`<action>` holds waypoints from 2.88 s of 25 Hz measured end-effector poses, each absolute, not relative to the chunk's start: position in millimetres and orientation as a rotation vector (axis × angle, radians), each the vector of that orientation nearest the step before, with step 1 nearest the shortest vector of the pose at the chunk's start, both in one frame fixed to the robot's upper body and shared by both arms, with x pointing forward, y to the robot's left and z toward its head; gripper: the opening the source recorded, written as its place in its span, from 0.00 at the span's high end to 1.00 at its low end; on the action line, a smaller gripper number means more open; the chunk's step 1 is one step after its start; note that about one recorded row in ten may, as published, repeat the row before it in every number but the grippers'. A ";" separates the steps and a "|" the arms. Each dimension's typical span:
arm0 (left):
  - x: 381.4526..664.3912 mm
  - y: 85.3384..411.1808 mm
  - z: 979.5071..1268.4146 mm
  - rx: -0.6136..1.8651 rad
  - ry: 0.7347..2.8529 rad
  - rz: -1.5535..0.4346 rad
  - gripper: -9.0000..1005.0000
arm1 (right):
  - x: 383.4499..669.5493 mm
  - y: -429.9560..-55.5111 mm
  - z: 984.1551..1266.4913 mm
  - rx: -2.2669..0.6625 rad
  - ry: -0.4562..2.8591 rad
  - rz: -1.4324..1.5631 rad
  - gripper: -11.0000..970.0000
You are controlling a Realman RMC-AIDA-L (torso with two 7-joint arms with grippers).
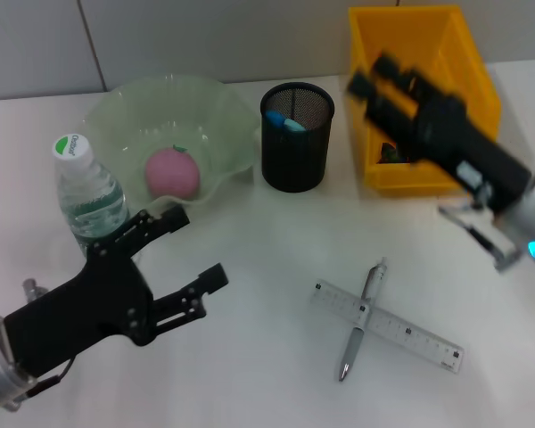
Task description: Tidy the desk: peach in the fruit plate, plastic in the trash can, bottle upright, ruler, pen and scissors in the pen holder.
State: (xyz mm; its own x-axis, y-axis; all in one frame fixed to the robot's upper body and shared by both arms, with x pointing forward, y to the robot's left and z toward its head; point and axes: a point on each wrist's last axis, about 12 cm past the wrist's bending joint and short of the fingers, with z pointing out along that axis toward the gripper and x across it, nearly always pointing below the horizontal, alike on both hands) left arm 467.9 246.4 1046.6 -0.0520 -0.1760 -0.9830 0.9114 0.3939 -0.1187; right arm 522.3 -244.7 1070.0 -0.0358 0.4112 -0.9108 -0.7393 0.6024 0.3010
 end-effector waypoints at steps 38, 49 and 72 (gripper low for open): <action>494.3 240.5 1060.5 0.984 1.525 -1.175 0.14 | 487.4 -300.7 1046.5 -0.565 1.661 1.120 0.18; 498.8 241.1 1060.7 0.993 1.527 -1.130 0.14 | 534.8 -309.0 1090.9 -0.718 1.820 1.293 0.18; 501.7 240.9 1059.2 0.989 1.544 -1.099 0.14 | 604.2 -194.2 1168.7 -1.454 2.373 0.640 0.18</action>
